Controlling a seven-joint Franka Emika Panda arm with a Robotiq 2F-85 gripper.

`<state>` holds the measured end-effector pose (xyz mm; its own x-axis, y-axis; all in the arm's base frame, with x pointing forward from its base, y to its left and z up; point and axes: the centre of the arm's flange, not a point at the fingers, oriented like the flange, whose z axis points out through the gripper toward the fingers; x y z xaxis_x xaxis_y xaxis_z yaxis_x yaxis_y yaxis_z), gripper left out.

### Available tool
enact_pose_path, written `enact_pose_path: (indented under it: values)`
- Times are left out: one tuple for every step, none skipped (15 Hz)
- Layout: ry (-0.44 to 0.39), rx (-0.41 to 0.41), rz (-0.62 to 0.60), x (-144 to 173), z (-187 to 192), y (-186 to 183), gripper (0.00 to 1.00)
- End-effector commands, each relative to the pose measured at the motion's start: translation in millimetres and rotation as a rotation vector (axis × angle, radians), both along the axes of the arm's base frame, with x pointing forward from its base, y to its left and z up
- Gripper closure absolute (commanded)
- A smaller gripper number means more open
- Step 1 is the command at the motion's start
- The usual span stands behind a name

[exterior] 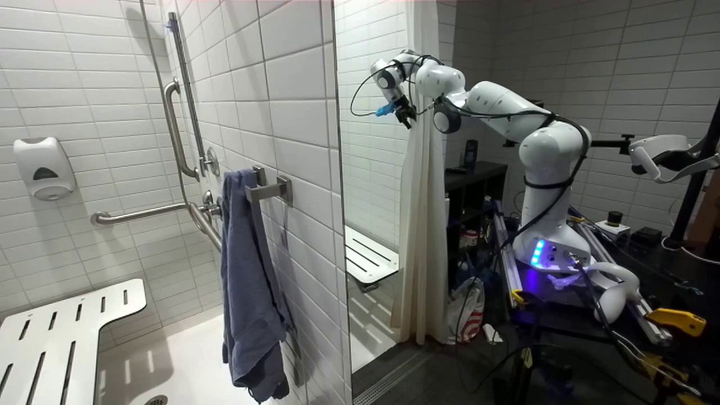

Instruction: Pull the curtain to the left

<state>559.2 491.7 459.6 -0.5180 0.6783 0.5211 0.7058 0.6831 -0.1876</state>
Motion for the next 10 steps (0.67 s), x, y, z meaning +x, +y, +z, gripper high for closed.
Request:
enact_pose_path:
  values:
    - [-0.023,-0.072,-0.087,13,38,3,0.00]
    - [-0.028,-0.080,-0.110,10,42,-2,0.00]
    - [-0.035,-0.093,-0.135,5,47,-8,0.00]
    - [-0.040,-0.103,-0.157,0,53,-13,0.00]
    - [-0.047,-0.113,-0.176,-2,57,-18,0.00]
    - [-0.054,-0.126,-0.195,-7,63,-24,0.00]
    - [-0.058,-0.135,-0.213,-8,67,-28,0.00]
    - [-0.064,-0.152,-0.226,-12,72,-33,0.00]
    - [-0.068,-0.167,-0.235,-14,77,-38,0.00]
    - [-0.071,-0.177,-0.240,-16,79,-46,0.00]
